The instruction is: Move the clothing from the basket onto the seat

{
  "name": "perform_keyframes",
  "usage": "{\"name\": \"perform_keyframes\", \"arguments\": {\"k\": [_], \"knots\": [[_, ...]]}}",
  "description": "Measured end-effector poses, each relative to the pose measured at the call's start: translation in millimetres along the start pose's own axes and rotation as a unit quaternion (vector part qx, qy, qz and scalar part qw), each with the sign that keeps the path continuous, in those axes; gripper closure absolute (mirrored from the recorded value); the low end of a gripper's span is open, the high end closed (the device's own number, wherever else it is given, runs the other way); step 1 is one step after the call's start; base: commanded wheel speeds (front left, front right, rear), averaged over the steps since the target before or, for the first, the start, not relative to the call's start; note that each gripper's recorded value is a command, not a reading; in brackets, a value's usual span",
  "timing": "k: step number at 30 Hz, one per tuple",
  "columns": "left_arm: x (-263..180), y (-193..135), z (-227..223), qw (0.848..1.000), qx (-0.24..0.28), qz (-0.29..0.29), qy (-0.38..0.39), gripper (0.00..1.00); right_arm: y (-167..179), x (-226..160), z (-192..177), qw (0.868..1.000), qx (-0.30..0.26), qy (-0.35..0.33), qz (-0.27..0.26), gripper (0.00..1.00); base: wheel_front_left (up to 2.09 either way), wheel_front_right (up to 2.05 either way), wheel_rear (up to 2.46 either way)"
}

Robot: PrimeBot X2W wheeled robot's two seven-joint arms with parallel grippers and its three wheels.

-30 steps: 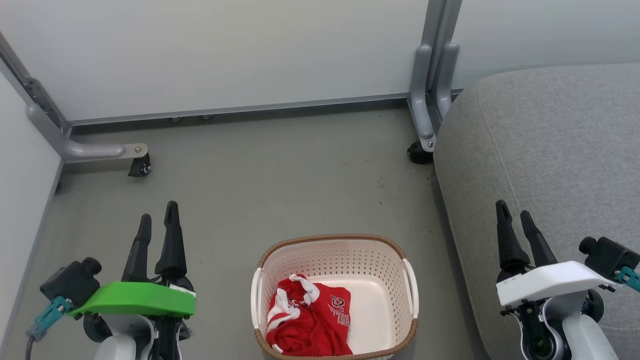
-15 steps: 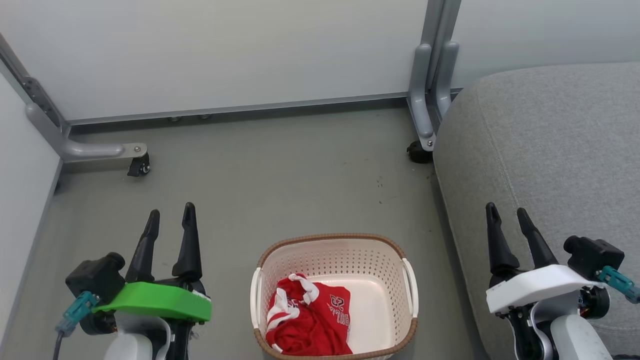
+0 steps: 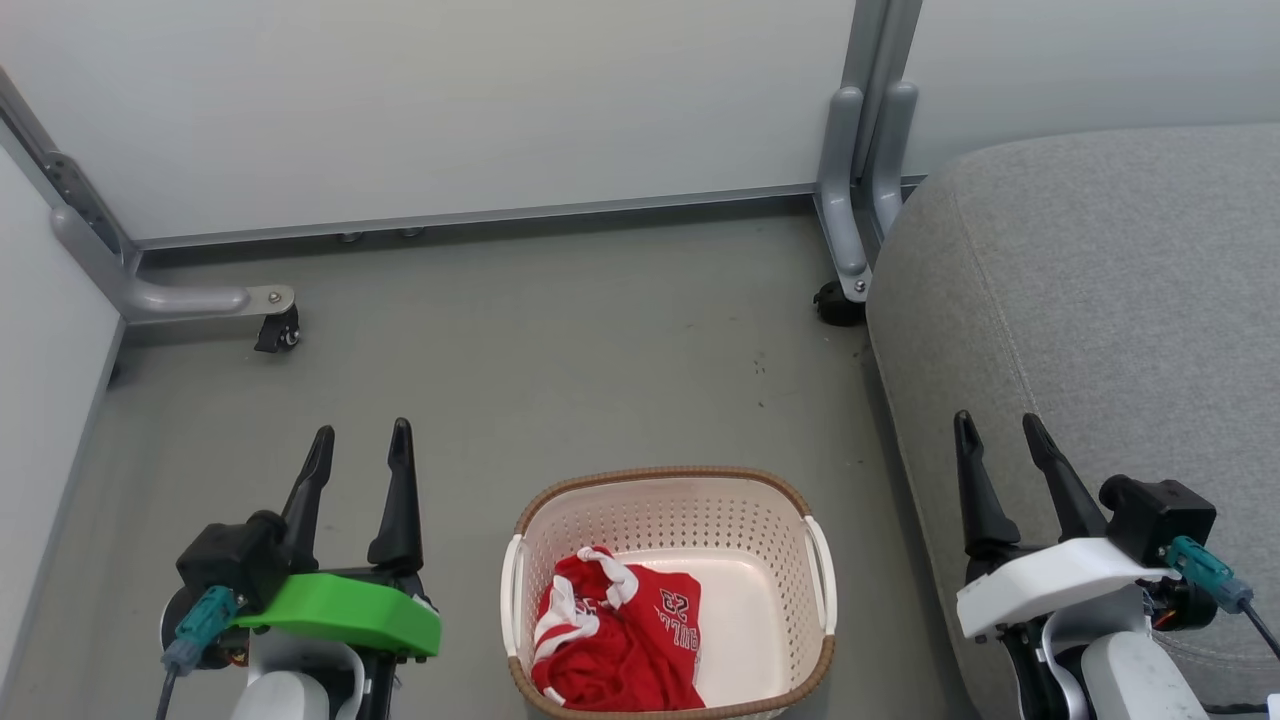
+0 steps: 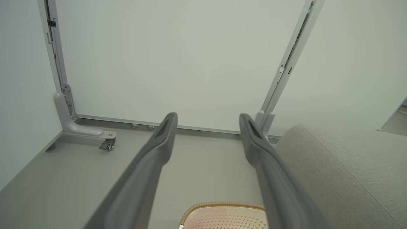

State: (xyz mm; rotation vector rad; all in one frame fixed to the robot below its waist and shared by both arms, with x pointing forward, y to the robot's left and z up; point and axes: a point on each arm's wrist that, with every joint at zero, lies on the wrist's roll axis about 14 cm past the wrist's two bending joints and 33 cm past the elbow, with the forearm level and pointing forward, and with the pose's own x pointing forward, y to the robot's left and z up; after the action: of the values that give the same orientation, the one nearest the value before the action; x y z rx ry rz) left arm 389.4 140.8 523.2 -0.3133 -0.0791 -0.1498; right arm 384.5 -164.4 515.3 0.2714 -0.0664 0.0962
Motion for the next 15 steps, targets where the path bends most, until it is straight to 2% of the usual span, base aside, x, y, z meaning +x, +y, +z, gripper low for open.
{"name": "perform_keyframes", "arguments": {"k": [15], "knots": [[-5,3,-15,0.999,0.051,0.005,0.018,0.0,7,0,-7,0.999,-0.047,0.005,0.016,0.0,0.0,0.0,0.0]]}}
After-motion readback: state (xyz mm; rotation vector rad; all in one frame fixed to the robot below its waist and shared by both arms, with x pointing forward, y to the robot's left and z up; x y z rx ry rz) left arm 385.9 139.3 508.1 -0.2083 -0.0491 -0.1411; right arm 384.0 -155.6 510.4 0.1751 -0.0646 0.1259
